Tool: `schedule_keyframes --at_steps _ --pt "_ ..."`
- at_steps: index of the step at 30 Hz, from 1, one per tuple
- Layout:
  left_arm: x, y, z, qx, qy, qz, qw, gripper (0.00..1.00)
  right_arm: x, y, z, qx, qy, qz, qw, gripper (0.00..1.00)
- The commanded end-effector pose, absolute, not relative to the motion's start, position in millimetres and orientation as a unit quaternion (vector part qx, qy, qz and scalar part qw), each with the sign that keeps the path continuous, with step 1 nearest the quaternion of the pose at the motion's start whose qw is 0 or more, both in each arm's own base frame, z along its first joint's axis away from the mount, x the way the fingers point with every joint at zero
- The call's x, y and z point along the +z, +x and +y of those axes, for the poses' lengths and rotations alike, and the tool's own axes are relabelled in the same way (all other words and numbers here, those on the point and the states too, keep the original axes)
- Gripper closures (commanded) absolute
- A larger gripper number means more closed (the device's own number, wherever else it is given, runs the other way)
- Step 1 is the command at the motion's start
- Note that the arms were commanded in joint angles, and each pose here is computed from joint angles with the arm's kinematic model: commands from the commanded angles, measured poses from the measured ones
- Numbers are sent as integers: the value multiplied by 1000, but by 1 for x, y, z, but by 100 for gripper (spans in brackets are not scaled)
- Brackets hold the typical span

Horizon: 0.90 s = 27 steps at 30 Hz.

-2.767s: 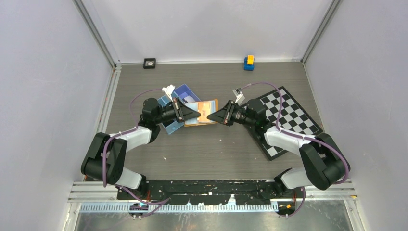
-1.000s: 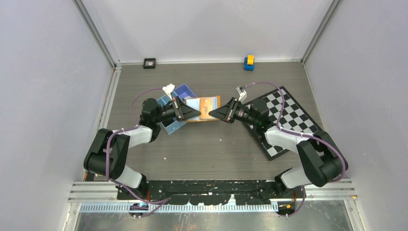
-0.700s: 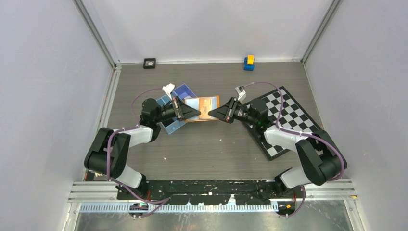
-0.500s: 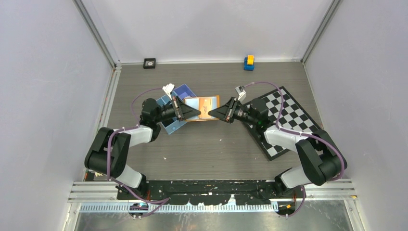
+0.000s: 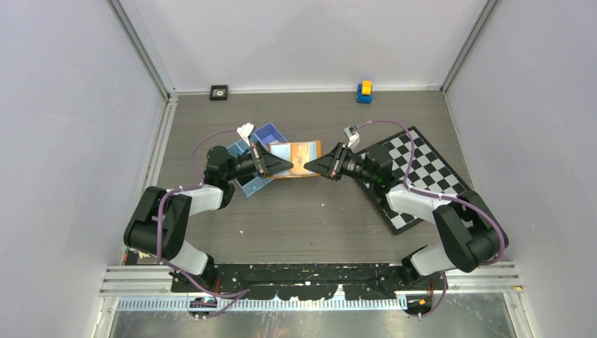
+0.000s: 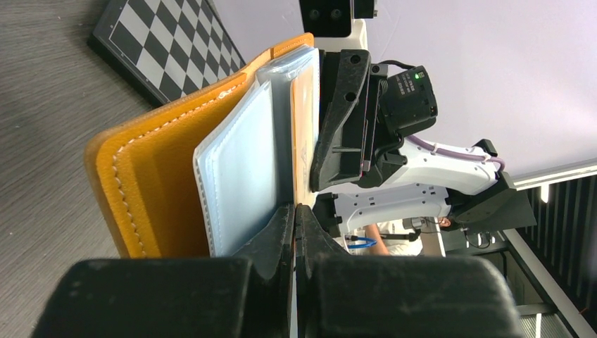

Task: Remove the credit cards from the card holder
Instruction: Remove the credit card from the card holder.

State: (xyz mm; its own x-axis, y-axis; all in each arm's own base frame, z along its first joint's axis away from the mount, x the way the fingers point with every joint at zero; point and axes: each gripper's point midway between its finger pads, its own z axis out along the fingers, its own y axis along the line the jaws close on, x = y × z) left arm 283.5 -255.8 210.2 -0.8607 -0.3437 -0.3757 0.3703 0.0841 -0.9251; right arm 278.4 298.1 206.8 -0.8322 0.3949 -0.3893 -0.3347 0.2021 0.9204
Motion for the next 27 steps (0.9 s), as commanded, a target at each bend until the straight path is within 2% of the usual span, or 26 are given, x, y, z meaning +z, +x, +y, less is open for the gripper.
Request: schedule_keyframes --at_steps 1,18,27 --pt "214 294 -246 -674 7 678 293 100 236 283 288 647 12 687 332 100" --pt "201 300 -239 -652 -14 701 290 100 238 285 284 647 18 685 336 99" --pt "188 300 -233 -593 -18 747 299 100 210 290 303 620 8 731 285 100"
